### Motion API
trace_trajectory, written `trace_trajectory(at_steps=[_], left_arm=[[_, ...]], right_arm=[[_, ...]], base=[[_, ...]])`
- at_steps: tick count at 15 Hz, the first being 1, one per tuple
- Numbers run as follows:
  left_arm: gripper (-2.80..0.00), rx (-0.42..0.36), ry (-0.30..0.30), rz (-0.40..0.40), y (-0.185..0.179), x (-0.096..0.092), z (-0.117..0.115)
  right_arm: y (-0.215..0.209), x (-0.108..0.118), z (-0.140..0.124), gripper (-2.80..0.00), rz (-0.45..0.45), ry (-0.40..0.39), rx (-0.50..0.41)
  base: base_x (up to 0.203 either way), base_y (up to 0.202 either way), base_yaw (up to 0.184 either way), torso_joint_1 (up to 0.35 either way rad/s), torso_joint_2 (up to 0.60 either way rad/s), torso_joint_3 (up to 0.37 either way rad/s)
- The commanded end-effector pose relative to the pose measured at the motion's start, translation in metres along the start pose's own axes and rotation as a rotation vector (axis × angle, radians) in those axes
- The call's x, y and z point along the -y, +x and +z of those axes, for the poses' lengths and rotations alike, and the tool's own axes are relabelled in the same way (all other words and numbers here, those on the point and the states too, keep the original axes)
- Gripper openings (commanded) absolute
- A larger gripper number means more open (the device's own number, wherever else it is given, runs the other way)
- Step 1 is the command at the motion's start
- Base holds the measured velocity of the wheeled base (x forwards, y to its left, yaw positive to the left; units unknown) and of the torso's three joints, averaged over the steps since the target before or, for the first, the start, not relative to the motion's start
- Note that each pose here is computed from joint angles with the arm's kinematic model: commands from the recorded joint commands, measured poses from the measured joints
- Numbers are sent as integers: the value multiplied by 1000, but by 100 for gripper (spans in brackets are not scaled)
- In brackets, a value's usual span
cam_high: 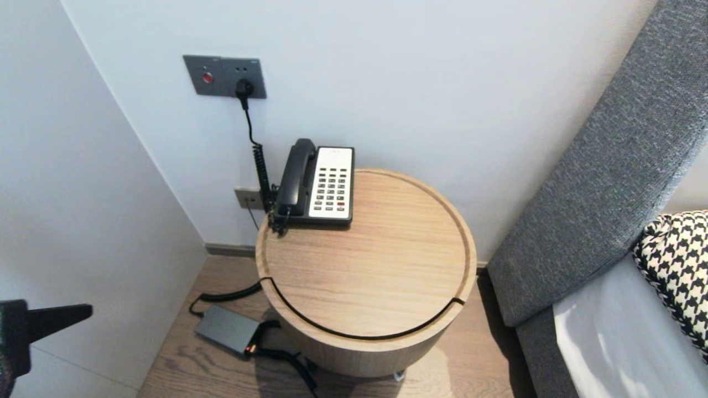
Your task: Open the nightstand drawer
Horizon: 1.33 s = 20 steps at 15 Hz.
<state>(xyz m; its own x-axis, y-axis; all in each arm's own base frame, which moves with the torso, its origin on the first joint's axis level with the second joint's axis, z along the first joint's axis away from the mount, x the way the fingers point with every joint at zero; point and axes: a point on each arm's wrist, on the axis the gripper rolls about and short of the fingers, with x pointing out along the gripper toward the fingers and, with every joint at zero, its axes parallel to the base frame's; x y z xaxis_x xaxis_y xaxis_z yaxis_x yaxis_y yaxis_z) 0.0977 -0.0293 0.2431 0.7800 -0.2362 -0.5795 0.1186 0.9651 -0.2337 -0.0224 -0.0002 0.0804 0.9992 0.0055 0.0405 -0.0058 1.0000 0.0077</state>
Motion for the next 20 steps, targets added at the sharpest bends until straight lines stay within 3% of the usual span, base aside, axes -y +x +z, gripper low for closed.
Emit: trace_trajectory(at_steps=[1, 4, 7, 12, 15, 20], left_arm=[[-280, -200, 5, -59, 46, 28, 12], [-280, -311, -31, -129, 75, 68, 15], [-280, -332, -55, -170, 107, 99, 19], [-280, -295, -51, -164, 164, 142, -1], [-280, -248, -32, -128, 186, 155, -12], [-280, -269, -15, -111, 196, 159, -24]], right_arm=[[2, 0, -7, -280, 0, 0, -25], [2, 0, -7, -280, 0, 0, -25], [2, 0, -7, -280, 0, 0, -25], [2, 0, -7, -280, 0, 0, -25], [2, 0, -7, -280, 0, 0, -25], [2, 0, -7, -280, 0, 0, -25]], base=[[0, 0, 0, 0, 0, 0], [0, 0, 0, 0, 0, 0], [0, 0, 0, 0, 0, 0], [0, 0, 0, 0, 0, 0], [0, 0, 0, 0, 0, 0], [0, 0, 0, 0, 0, 0]])
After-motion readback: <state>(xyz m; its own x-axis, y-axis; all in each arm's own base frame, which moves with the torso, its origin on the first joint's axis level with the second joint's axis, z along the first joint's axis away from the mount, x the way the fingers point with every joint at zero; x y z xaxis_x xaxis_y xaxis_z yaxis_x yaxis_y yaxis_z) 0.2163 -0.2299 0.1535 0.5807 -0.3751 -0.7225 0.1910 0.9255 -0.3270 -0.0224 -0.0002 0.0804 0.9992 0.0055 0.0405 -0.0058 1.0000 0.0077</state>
